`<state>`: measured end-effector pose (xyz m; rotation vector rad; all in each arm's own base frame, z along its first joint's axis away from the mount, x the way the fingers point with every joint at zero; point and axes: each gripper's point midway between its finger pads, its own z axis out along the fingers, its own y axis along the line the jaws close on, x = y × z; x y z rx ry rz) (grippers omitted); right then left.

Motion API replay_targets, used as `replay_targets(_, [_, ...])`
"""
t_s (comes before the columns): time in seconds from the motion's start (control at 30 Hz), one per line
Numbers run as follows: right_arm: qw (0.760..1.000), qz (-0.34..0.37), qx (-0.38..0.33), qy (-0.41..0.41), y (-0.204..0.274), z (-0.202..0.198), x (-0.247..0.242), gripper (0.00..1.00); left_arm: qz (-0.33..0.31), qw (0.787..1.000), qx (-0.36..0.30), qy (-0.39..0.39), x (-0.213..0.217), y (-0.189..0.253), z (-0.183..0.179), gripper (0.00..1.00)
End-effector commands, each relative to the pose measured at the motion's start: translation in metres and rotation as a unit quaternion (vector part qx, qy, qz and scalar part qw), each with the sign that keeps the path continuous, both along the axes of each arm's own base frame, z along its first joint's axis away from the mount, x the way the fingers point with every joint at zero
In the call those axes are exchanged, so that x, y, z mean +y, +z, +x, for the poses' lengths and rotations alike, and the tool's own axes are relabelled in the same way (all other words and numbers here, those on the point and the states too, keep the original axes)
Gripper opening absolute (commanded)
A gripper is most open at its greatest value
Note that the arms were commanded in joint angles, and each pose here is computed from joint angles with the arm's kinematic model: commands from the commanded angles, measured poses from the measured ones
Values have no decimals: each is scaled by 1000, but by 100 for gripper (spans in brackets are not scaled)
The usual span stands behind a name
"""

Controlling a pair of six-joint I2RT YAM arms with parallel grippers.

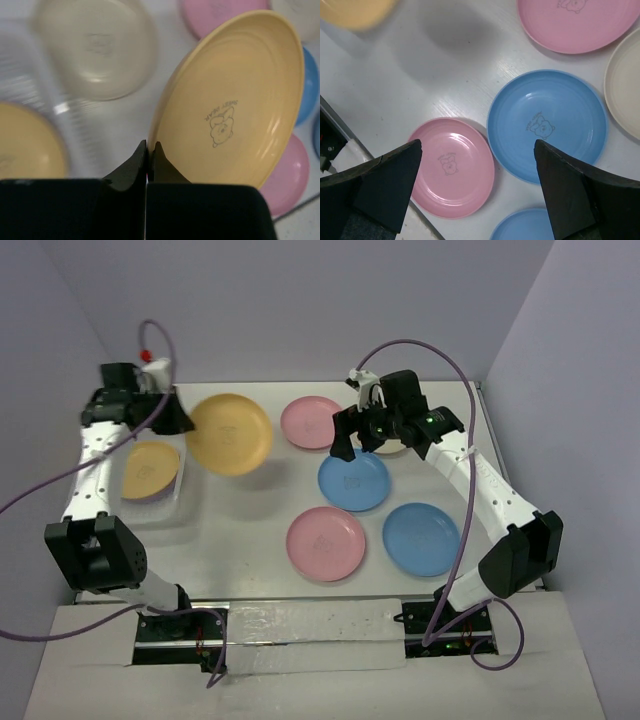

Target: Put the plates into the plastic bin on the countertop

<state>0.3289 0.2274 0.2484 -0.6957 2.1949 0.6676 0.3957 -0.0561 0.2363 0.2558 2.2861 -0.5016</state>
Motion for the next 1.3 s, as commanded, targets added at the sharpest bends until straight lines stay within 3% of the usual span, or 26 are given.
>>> replay_targets(0.0, [999, 34, -28, -21, 29, 10, -11, 100, 34, 993, -22, 112, 116, 30, -4, 0])
replay_targets(0.2, [999, 35, -21, -29, 24, 13, -17, 100, 69, 965, 30, 250, 242, 1, -26, 0])
replay_targets(0.3, [999, 35, -17, -30, 21, 15, -18, 100, 86, 955, 53, 277, 270, -19, -30, 0])
replay_targets(0.53, [999, 34, -11, -33, 18, 17, -21, 100, 98, 948, 82, 291, 288, -55, -21, 3])
replay_targets(0.6, [999, 34, -10, -33, 18, 17, -22, 100, 98, 951, 88, 281, 288, -58, -18, 16])
replay_targets(0.67, [999, 32, -10, -35, 17, 17, -23, 100, 103, 953, 87, 271, 287, -55, -16, 50])
replay_targets(0.73, [999, 32, -9, -36, 17, 18, -25, 100, 112, 954, 78, 269, 287, -48, -14, 78])
replay_targets(0.8, [999, 32, -9, -38, 17, 18, -26, 100, 119, 955, 59, 266, 287, -34, -12, 96])
replay_targets(0.83, [999, 33, -9, -38, 17, 18, -26, 100, 122, 956, 45, 263, 286, -25, -10, 99])
replay_targets(0.93, [999, 34, -7, -39, 16, 19, -26, 100, 125, 971, -40, 202, 264, 24, 0, 99])
replay_targets(1.03, [999, 32, -4, -42, 13, 21, -29, 100, 164, 976, -123, 69, 199, 65, 7, 99])
replay_targets(1.1, [998, 32, -2, -45, 12, 23, -31, 100, 165, 977, -133, -7, 152, 64, 9, 99])
replay_targets(1.17, [998, 34, 3, -52, 9, 26, -36, 100, 200, 960, -155, -120, 94, 55, 8, 99])
replay_targets(1.27, [997, 35, 8, -63, 5, 30, -45, 100, 206, 938, -163, -226, 29, 33, 8, 98])
